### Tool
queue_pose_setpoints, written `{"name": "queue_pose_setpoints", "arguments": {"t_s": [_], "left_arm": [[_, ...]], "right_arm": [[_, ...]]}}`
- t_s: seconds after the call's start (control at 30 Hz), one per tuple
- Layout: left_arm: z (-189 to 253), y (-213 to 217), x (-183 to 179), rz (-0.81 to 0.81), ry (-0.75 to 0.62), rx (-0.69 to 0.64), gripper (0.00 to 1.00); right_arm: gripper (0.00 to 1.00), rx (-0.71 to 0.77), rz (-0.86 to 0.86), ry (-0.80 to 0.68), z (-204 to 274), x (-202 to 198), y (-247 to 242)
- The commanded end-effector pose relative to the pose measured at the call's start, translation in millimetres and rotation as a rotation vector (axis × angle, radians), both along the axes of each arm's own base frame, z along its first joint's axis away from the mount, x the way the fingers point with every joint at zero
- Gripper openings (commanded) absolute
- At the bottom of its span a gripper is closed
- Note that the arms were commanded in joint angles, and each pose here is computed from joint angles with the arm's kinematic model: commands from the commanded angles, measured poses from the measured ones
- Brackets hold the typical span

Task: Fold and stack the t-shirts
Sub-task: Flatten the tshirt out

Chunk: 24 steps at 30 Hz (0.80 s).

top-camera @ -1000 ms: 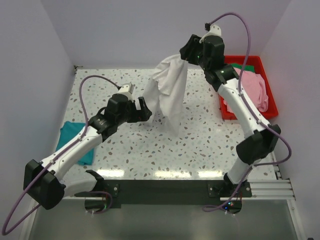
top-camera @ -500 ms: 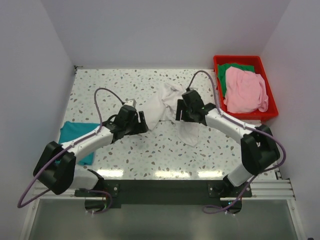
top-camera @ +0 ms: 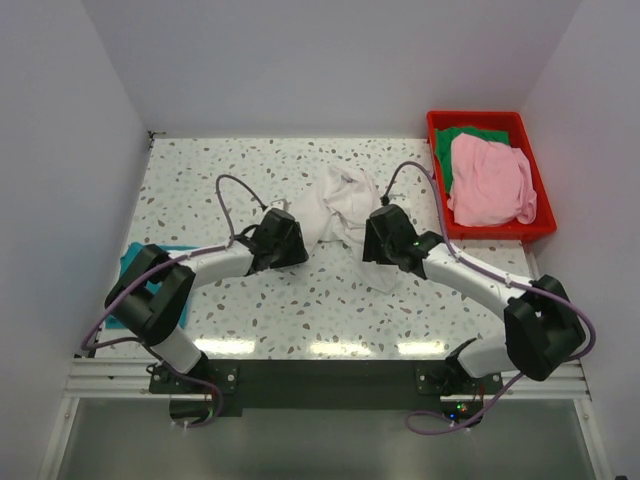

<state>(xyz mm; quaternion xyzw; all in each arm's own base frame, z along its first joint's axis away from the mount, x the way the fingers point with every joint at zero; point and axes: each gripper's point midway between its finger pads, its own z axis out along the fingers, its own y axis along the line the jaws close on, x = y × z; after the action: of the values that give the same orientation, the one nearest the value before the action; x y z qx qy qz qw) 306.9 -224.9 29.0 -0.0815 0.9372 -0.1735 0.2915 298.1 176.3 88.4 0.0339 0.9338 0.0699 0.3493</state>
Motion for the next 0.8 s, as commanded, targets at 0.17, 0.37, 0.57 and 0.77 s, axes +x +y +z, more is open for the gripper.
{"name": "queue_pose_setpoints", "arguments": {"t_s": [0.17,0.37,0.57,0.77], "left_arm": [[18,-18,35,0.045,-0.082,-0.048,0.51],[17,-20,42,0.058,-0.093,-0.036,0.40],[28,-18,53,0.082,-0.123,-0.019,0.23],[46,-5,61,0.118,-0.142,0.010,0.08]], "right_arm": [[0.59,-0.084,-0.063,-0.095,4,22,-11],[0.60,-0.125,-0.056,-0.105,-2,41,-4],[0.60,-0.159,-0.053,-0.098,-12,59,4],[0.28,-0.160,-0.067,-0.102,-4,63,6]]}}
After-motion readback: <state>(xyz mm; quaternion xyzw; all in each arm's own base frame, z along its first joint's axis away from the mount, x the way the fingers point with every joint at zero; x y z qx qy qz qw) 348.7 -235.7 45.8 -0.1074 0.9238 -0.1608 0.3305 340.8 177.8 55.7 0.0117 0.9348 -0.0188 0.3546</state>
